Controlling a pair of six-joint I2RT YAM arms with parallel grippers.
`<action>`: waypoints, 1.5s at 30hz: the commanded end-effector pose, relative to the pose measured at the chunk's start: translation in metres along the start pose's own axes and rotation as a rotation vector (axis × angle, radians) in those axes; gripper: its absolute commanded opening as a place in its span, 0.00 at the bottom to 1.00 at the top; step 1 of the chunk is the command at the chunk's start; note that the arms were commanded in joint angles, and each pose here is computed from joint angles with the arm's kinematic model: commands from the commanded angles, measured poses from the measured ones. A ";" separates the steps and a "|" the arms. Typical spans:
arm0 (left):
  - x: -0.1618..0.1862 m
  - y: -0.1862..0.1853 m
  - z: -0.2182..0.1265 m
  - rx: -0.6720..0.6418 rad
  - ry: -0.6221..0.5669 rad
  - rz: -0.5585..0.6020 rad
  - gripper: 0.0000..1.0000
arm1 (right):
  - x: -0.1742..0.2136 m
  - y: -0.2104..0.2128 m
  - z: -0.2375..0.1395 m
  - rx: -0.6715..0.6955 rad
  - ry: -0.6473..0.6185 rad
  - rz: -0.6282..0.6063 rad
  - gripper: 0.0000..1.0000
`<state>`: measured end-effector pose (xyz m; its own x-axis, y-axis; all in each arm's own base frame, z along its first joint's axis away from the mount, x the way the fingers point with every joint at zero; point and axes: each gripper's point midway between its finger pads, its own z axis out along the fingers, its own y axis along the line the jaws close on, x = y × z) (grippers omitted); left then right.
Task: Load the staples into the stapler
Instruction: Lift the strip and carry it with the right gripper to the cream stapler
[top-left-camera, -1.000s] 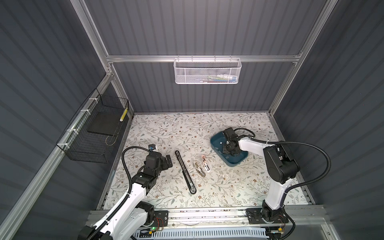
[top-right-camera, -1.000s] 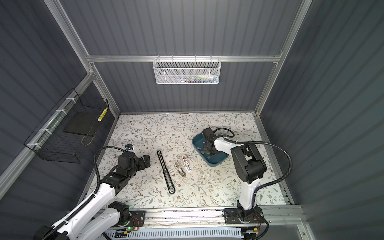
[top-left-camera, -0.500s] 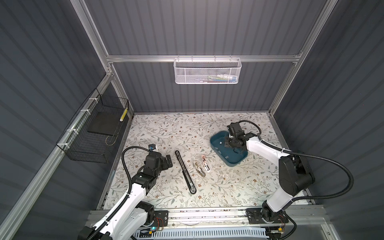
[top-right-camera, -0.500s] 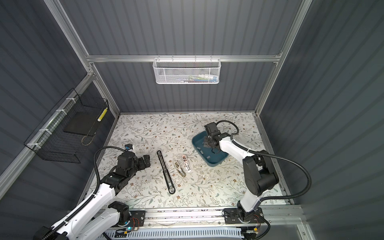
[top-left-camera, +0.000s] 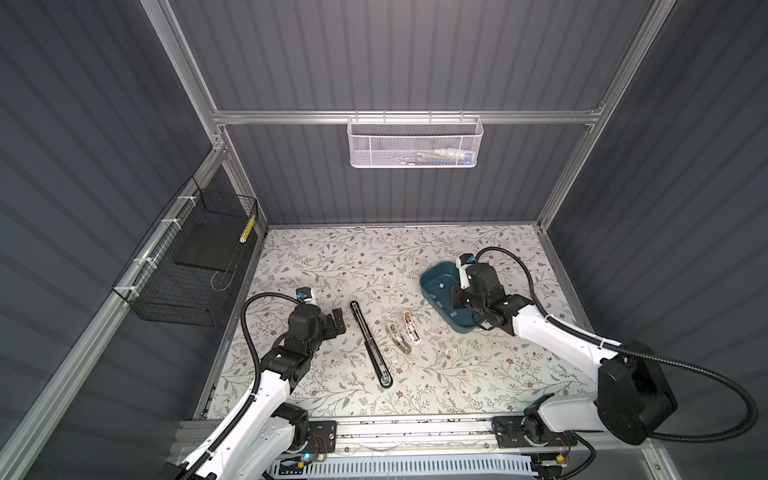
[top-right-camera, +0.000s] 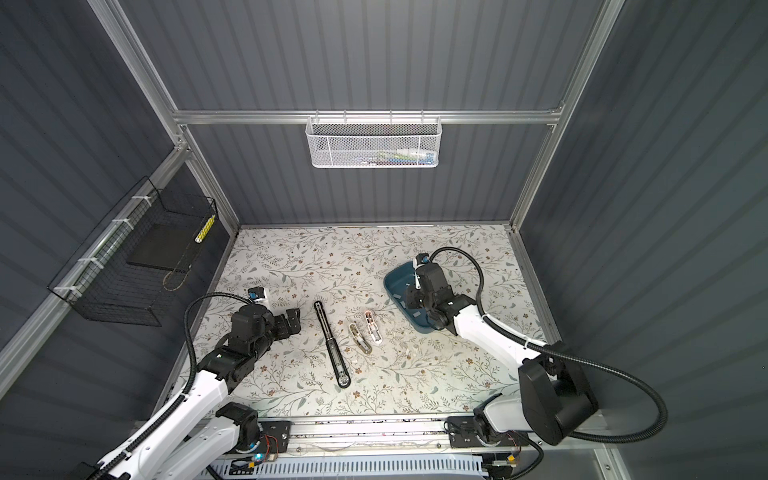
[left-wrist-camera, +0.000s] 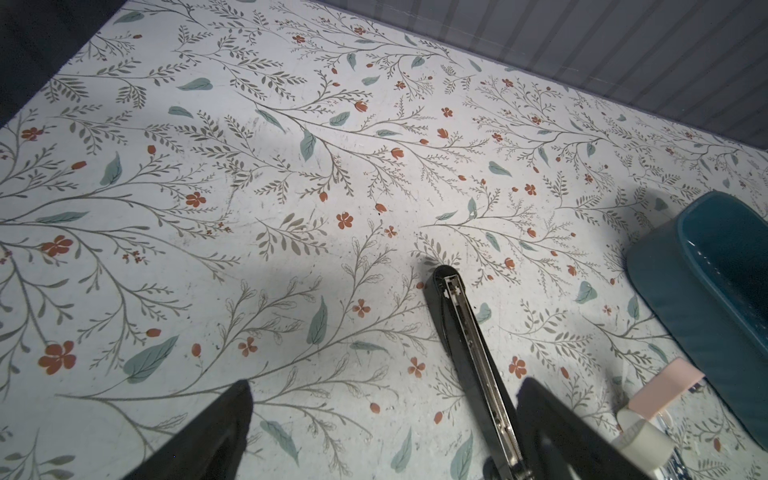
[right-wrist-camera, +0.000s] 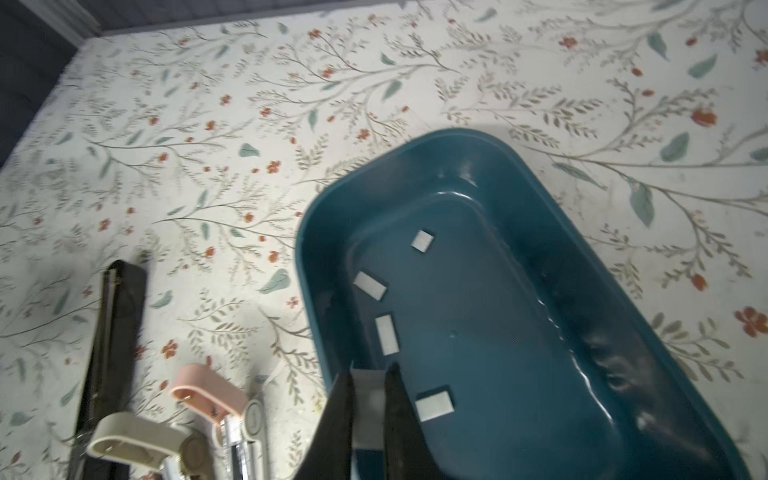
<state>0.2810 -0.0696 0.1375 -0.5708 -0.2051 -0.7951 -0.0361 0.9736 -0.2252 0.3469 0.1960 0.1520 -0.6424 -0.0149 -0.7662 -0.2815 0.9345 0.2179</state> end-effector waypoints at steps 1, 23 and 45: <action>-0.009 -0.002 -0.001 -0.001 -0.018 -0.015 0.99 | -0.008 0.032 -0.011 -0.107 -0.107 -0.102 0.12; 0.035 -0.027 -0.008 0.174 0.183 -0.019 0.99 | 0.088 0.095 -0.049 -0.345 -0.126 -0.290 0.14; 0.025 -0.024 -0.032 0.216 0.052 -0.043 0.99 | 0.117 0.137 -0.019 -0.439 0.038 -0.325 0.14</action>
<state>0.2433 -0.0954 0.1400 -0.6281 -0.2279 -0.7440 0.1067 0.9219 -0.3725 0.2163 0.3028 0.0961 -0.5044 -0.3143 -0.8043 -0.7246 0.6606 0.1963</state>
